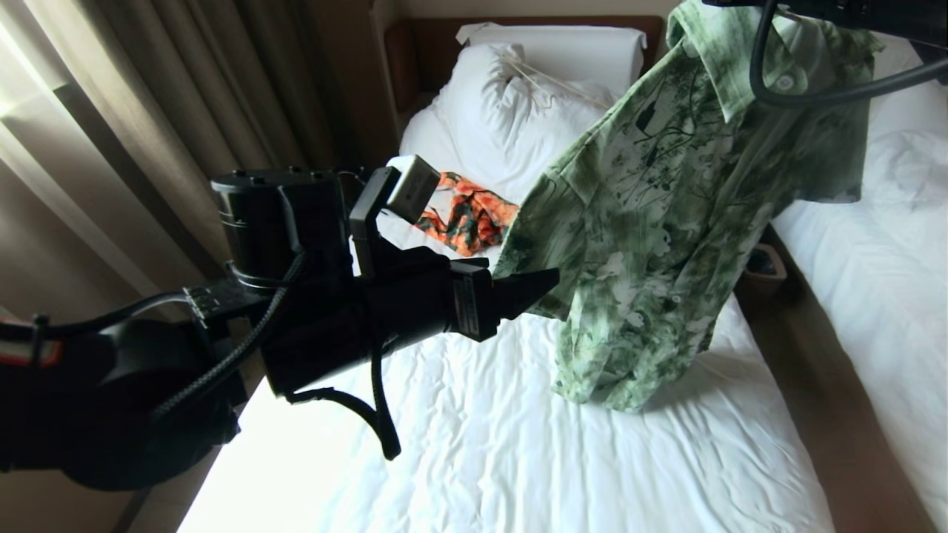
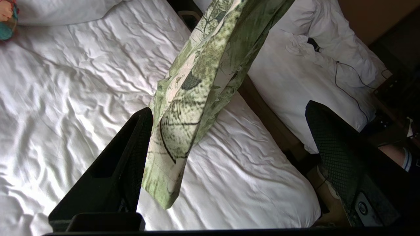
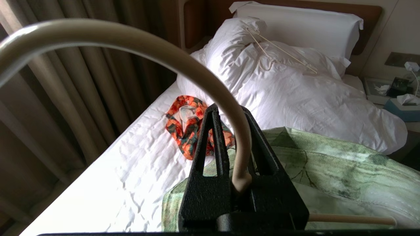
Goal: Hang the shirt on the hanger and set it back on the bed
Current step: Take the clothes hanger out of the clothes
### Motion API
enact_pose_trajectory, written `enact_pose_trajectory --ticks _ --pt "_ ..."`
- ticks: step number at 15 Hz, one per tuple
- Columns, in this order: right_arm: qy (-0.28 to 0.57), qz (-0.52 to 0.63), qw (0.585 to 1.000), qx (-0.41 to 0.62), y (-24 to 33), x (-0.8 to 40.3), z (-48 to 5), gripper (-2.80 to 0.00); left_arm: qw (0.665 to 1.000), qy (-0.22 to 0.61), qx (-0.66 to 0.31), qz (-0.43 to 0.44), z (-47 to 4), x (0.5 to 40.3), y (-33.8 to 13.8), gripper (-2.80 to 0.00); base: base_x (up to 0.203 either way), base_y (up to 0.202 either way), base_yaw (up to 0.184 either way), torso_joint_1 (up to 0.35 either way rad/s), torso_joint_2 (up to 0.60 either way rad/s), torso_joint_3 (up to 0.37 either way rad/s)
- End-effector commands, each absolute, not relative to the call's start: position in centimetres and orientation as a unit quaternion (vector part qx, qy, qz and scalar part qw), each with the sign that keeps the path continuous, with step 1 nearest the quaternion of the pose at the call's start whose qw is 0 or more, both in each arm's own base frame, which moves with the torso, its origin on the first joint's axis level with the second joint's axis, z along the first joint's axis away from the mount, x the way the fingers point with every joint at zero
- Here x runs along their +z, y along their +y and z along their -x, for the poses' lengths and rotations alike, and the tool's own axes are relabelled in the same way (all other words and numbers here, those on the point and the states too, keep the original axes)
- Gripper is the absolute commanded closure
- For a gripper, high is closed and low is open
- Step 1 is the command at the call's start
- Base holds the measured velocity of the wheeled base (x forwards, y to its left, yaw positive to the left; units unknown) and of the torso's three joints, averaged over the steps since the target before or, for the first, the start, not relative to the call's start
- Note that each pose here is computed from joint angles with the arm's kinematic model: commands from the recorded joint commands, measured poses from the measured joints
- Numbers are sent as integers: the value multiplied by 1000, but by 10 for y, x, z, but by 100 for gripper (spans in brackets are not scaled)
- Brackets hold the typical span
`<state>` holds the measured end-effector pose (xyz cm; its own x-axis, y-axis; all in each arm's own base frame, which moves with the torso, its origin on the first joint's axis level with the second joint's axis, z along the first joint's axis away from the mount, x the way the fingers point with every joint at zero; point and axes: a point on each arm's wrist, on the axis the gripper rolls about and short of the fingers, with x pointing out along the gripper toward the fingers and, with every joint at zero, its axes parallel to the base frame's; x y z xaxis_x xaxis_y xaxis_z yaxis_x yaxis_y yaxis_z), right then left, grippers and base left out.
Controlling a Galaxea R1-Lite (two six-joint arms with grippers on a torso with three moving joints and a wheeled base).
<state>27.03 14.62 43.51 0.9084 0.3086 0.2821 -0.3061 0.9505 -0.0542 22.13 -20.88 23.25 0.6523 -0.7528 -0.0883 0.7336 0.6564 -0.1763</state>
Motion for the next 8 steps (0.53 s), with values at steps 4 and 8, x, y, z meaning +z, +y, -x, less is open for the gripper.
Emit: enact_pose_trajectory --ticks 4,8 --pt "-146 4 977 157 146 435 -270 0 908 83 -407 61 -239 214 -224 -280 0 0 0 0 0 0" --pt "-144 5 977 157 147 435 -271 0 907 80 -408 62 -242 215 -228 0 0 0 0 0 0 0"
